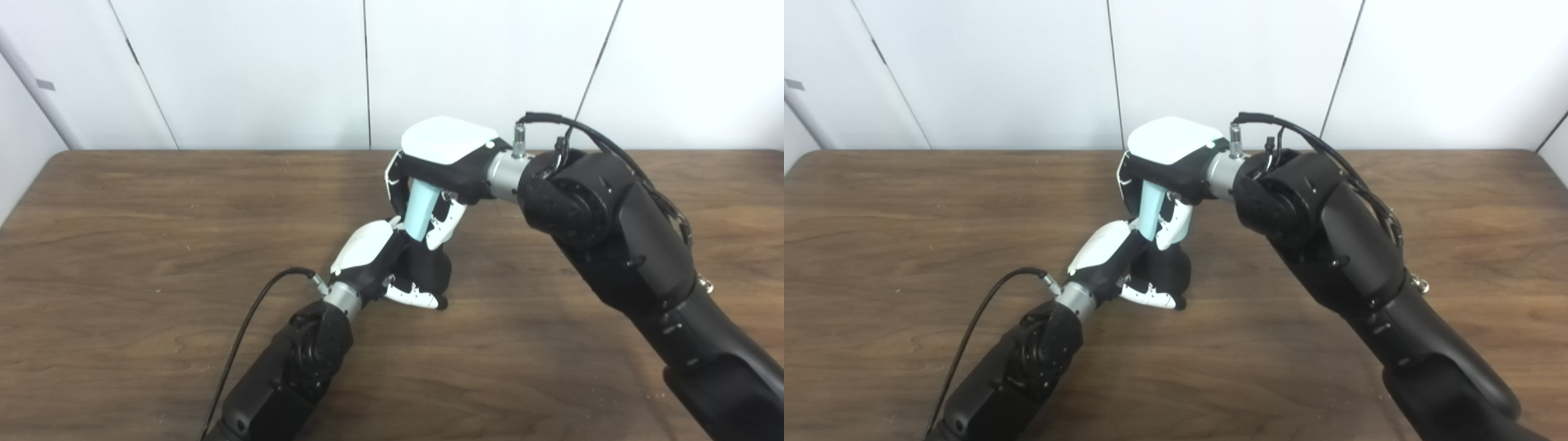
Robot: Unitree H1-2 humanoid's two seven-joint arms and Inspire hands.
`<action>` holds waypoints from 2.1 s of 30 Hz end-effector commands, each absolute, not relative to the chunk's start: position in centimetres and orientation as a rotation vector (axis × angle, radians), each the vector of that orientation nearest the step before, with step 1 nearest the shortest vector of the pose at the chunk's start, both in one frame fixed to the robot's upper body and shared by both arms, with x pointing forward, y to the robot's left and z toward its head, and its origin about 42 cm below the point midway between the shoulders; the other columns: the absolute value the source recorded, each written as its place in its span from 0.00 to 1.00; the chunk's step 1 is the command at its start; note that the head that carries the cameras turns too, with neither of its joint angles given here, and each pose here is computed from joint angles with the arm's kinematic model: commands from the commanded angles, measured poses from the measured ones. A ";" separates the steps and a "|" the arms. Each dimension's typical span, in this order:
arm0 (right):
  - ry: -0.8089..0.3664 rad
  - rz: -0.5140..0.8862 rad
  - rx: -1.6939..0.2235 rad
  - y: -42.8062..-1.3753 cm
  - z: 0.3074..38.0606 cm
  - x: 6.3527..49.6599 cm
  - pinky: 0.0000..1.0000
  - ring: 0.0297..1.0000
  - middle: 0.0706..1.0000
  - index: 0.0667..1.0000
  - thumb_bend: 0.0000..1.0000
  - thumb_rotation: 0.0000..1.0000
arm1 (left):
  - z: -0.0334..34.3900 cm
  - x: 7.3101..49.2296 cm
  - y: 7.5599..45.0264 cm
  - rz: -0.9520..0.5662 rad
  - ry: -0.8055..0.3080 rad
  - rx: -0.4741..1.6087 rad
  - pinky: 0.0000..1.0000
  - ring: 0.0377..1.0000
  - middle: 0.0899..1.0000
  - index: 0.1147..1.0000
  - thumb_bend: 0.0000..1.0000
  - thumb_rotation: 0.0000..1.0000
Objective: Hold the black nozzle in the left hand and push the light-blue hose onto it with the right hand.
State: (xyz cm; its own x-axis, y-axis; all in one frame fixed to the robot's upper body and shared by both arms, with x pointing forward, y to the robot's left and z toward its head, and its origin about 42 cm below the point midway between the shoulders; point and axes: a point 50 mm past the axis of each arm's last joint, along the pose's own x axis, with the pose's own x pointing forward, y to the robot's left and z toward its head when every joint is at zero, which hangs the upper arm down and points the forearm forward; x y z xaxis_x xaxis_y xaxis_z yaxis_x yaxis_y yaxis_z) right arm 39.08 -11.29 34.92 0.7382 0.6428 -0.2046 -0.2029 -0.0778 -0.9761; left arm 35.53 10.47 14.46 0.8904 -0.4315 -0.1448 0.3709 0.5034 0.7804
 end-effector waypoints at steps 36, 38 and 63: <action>-0.507 0.657 -1.413 -14.4 41.5 38.8 0.99 1.00 0.99 0.92 0.87 0.77 | 6.3 32.4 11.5 -0.638 0.309 0.988 1.00 1.00 0.87 0.41 0.52 0.04; -0.515 0.650 -1.401 -14.8 41.6 38.7 1.00 1.00 0.99 0.93 0.86 0.80 | 6.3 32.4 11.5 -0.638 0.308 0.989 1.00 1.00 0.87 0.41 0.52 0.04; -0.655 0.688 -1.321 -19.7 37.5 35.4 1.00 1.00 1.00 0.97 0.72 1.00 | 6.4 32.4 12.2 -0.604 0.291 1.005 1.00 1.00 0.87 0.41 0.52 0.04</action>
